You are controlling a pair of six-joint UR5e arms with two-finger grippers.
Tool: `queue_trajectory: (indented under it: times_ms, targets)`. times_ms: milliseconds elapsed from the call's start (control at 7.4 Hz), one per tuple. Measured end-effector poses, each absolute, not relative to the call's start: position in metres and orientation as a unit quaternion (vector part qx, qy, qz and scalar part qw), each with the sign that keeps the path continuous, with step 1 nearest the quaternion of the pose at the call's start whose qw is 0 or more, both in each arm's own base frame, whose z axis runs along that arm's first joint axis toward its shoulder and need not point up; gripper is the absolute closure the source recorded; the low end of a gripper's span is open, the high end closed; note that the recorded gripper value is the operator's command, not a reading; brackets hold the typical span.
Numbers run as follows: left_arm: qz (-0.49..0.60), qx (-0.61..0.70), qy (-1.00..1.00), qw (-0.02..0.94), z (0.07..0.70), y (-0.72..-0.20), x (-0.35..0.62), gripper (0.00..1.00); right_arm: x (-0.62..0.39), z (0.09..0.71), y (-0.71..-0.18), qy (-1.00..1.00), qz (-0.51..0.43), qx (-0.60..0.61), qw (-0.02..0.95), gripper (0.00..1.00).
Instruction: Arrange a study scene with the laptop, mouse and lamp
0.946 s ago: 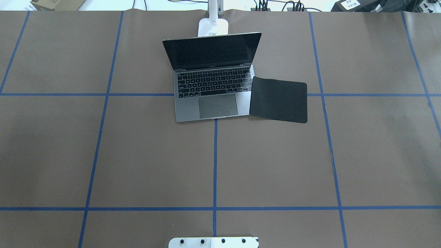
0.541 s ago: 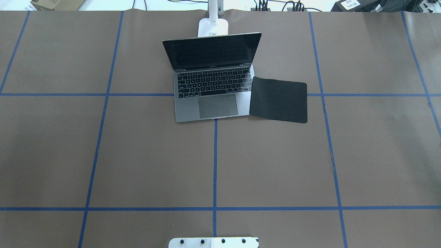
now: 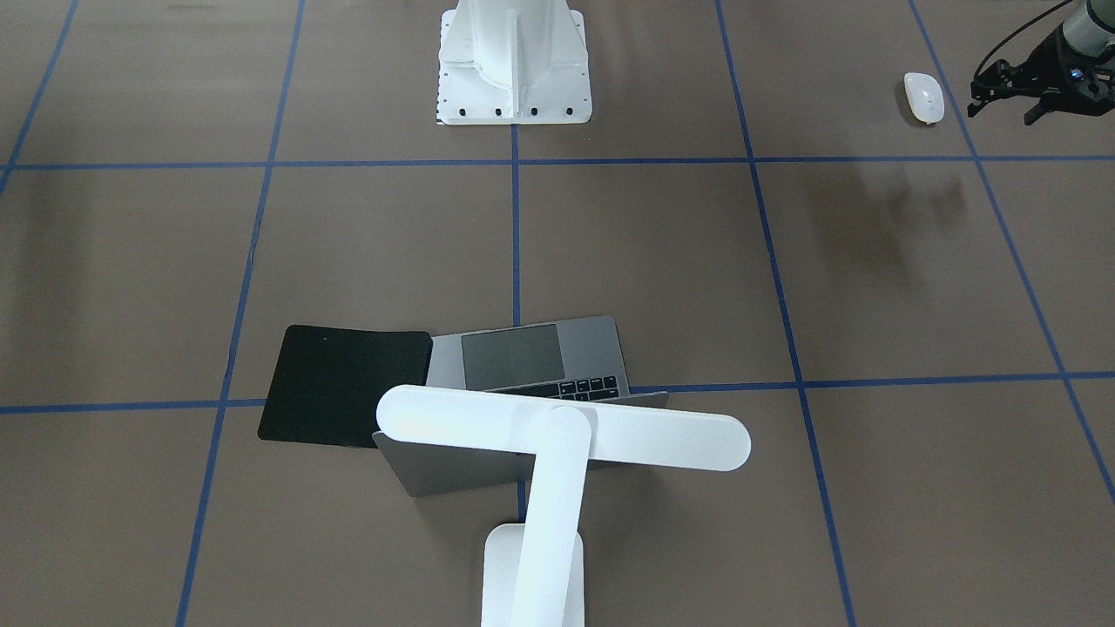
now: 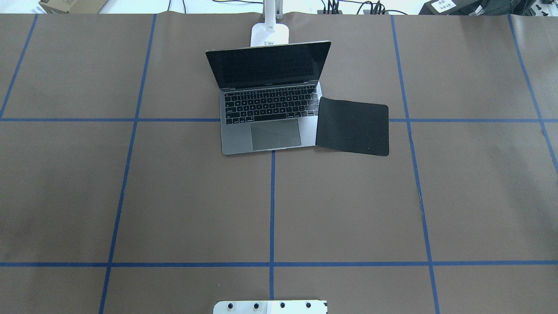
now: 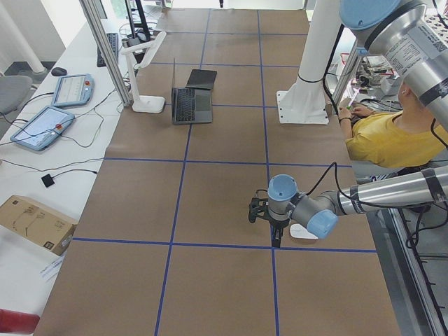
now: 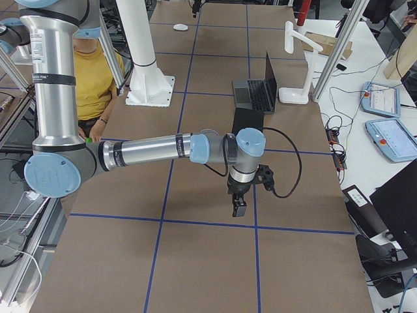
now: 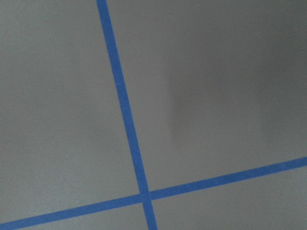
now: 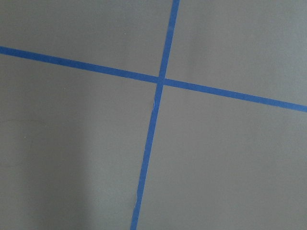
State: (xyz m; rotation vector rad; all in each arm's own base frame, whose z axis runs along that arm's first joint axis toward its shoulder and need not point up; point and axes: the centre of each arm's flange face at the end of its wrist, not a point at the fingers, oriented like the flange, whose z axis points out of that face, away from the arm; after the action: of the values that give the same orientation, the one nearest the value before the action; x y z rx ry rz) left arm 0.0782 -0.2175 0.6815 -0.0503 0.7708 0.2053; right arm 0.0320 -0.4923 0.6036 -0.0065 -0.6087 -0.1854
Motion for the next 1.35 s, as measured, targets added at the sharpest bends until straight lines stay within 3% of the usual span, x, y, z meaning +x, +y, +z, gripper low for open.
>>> queue_trajectory:
  times_ms: [406, 1352]
  targets:
    - [0.071, -0.080, 0.366, 0.924, 0.682, -0.204, 0.099, 0.00, 0.032, 0.605, -0.492, -0.299, -0.092, -0.004, 0.950, 0.00]
    - [0.165, -0.145, 0.342, 0.914, 0.692, -0.165, 0.145, 0.01, 0.032, 0.604, -0.493, -0.299, -0.092, -0.002, 0.950, 0.00]
